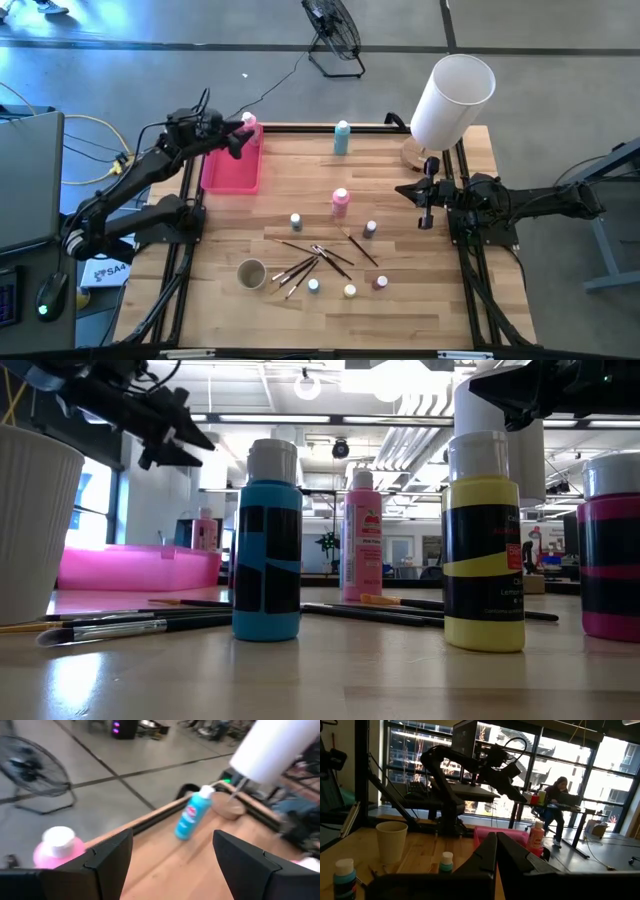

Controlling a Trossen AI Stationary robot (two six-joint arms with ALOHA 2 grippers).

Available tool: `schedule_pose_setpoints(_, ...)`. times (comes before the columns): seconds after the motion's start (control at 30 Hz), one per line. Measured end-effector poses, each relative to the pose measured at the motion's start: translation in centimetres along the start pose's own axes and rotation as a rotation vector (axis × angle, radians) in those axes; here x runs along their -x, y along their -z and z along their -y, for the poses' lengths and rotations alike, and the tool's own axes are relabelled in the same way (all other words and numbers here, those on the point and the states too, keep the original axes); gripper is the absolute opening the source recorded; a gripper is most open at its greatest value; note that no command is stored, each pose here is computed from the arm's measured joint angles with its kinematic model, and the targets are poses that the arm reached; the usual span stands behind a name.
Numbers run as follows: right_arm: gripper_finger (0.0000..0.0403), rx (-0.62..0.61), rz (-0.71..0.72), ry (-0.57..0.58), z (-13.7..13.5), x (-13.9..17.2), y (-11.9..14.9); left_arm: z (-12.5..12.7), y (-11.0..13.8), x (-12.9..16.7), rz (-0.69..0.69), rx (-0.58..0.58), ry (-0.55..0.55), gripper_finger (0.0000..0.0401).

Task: Pick & Place Paint Supplies
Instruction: Put the big light blue paint bottle into the pink bin

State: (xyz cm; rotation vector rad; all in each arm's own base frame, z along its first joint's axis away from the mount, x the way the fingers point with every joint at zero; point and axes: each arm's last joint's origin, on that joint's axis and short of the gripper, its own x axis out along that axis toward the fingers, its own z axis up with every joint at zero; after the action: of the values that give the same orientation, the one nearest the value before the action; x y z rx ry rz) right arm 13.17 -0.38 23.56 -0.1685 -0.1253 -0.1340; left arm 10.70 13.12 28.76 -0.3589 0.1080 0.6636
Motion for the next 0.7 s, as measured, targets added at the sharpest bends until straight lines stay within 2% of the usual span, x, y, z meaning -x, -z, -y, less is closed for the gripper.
schedule_pose_setpoints(0.33, 0.0003, 0.000, 0.000, 0.000, 0.0, 0.0, 0.0, 0.1, 0.3, -0.2, -0.049, 0.045, 0.064, 0.0274)
schedule_pose_setpoints(0.5, 0.0003, 0.000, 0.001, 0.000, 0.0, 0.0, 0.0, 0.7, 0.1, -0.3, -0.031, -0.005, 0.158, 0.0274)
schedule_pose_setpoints(0.63, 0.0003, -0.001, 0.005, 0.001, 0.0, 0.0, -0.1, 2.4, -0.1, -1.1, 0.013, -0.080, 0.257, 0.0274)
schedule_pose_setpoints(0.7, 0.0003, -0.001, 0.006, 0.001, 0.0, 0.0, -0.1, 3.3, -0.1, -1.6, 0.041, -0.132, 0.269, 0.0274)
